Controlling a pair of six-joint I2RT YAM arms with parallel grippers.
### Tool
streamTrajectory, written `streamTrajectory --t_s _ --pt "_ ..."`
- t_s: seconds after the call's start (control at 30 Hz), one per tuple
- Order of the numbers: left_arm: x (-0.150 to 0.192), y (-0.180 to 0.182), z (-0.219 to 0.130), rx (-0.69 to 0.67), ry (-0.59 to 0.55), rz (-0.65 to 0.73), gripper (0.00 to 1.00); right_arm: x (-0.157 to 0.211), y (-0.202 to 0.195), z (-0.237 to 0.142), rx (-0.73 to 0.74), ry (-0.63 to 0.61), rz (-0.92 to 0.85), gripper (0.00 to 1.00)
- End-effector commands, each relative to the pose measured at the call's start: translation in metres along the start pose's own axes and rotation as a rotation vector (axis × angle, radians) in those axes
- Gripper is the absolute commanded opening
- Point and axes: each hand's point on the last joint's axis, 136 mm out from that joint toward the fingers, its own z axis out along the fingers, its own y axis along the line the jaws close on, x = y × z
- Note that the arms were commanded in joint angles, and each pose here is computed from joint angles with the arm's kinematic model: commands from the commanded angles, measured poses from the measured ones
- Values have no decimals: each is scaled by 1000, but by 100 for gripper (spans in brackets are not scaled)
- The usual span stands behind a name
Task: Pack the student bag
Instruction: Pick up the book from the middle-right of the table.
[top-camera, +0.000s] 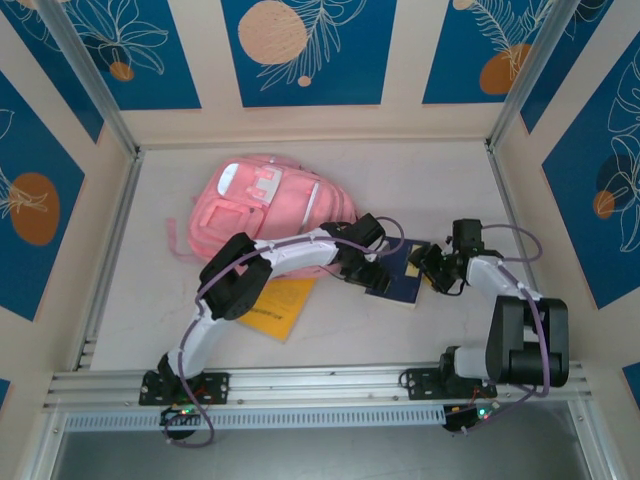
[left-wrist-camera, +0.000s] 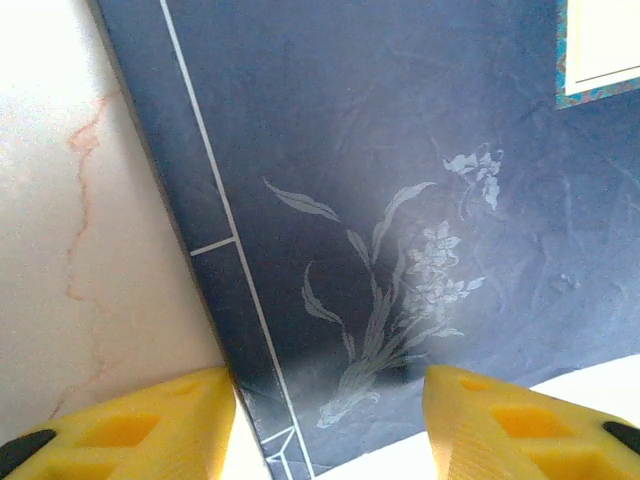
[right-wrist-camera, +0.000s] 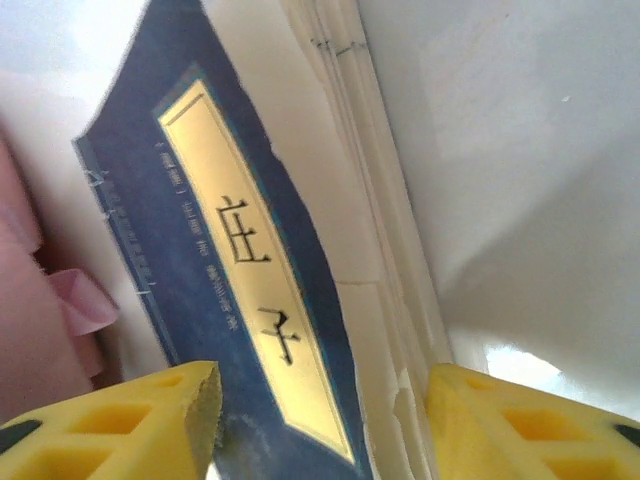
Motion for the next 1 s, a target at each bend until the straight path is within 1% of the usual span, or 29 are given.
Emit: streamTrajectory --t_s 0.0,0.17,0.33,0.43,0.47,0.5,0.53,0.6,0.67,0.73,0.87,0.97 --pt "3 9 4 -44 0 20 52 11 14 -12 -82 19 -1 53" --pt "4 11 5 -53 1 24 52 17 29 -19 -159 35 -4 44" --pt "7 13 6 -55 5 23 52 23 35 -12 -215 82 -4 32" --pt "6 11 4 -51 3 22 51 27 35 -5 -212 111 -16 21" --pt "6 10 3 -47 0 22 51 27 33 -3 -198 110 -23 16" --pt "6 8 1 -36 1 16 50 26 29 -2 -177 105 -25 9" --pt "5 4 -2 -15 0 10 50 25 25 -2 -155 95 -26 6" --pt "2 -2 -15 21 -17 -4 50 22 19 -4 -115 63 -42 4" --pt "-2 -10 -34 33 -50 12 51 19 16 -9 -92 34 -56 3" --pt "-4 -13 -56 25 -81 27 54 17 18 -16 -92 9 -73 3" --pt "0 -10 -98 2 -145 23 63 23 31 -27 -139 16 -114 4" --pt "6 1 -126 -10 -180 -30 66 33 48 -37 -207 40 -147 4"
